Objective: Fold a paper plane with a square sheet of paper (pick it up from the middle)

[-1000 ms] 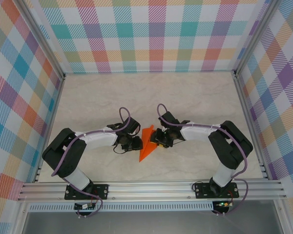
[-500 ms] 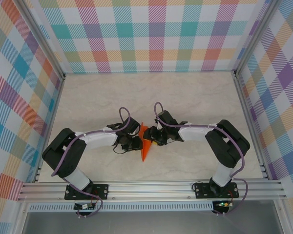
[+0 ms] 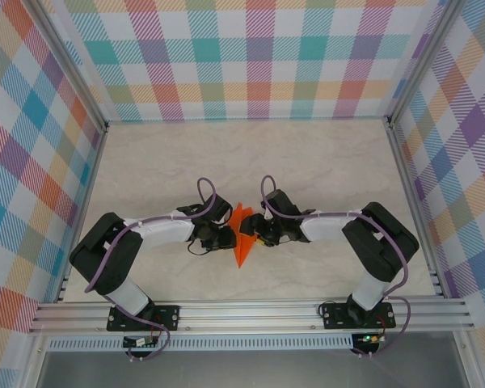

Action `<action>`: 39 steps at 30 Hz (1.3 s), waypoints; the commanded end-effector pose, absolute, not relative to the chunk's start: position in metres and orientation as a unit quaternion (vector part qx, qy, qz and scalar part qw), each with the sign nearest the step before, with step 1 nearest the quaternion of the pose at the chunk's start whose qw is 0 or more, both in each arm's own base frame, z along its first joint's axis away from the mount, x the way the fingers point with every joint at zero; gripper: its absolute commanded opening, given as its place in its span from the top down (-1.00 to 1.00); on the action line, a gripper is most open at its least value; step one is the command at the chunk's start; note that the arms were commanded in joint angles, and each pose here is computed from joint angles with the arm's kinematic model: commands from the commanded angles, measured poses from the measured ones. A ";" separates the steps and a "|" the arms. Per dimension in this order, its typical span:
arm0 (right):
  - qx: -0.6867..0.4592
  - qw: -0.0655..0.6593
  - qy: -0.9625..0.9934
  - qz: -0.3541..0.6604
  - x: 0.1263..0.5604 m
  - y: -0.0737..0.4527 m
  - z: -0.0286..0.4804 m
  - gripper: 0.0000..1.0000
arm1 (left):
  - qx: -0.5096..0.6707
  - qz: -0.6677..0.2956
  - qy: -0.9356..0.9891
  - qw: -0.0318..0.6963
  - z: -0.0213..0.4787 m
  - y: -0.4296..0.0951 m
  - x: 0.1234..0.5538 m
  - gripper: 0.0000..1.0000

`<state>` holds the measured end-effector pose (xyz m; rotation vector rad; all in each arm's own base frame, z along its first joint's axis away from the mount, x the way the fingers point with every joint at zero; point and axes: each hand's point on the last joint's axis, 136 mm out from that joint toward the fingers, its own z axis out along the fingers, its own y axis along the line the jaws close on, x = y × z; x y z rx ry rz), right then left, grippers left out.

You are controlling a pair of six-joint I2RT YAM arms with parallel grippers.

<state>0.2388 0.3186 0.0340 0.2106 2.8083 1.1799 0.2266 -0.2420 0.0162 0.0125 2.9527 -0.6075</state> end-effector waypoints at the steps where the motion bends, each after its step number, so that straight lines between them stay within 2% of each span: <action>1: 0.056 0.053 0.908 0.411 0.239 0.328 0.046 -0.13 | 0.015 -0.216 0.974 0.062 0.001 -0.251 0.225 0.43; 5: 0.042 0.052 0.908 0.415 0.243 0.335 0.045 0.04 | 0.011 -0.214 0.975 0.064 0.001 -0.249 0.225 0.43; 18: -0.011 0.039 0.912 0.407 0.246 0.352 0.035 0.26 | 0.006 -0.213 0.974 0.075 0.006 -0.247 0.226 0.43; 26: -0.044 0.052 0.917 0.393 0.247 0.353 0.046 0.70 | -0.013 -0.226 0.967 0.119 0.035 -0.240 0.232 0.41; 28: -0.054 0.064 0.922 0.379 0.249 0.348 0.056 0.75 | -0.022 -0.227 0.963 0.143 0.050 -0.234 0.234 0.41; 33: -0.074 0.109 0.953 0.273 0.254 0.310 0.079 0.80 | -0.072 -0.211 0.951 0.213 0.082 -0.201 0.234 0.31; 36: -0.091 0.134 0.973 0.163 0.255 0.274 0.089 0.78 | -0.100 -0.200 0.944 0.243 0.094 -0.181 0.232 0.27; 39: -0.088 0.144 0.986 0.010 0.257 0.230 0.096 0.76 | -0.124 -0.193 0.937 0.265 0.098 -0.163 0.229 0.22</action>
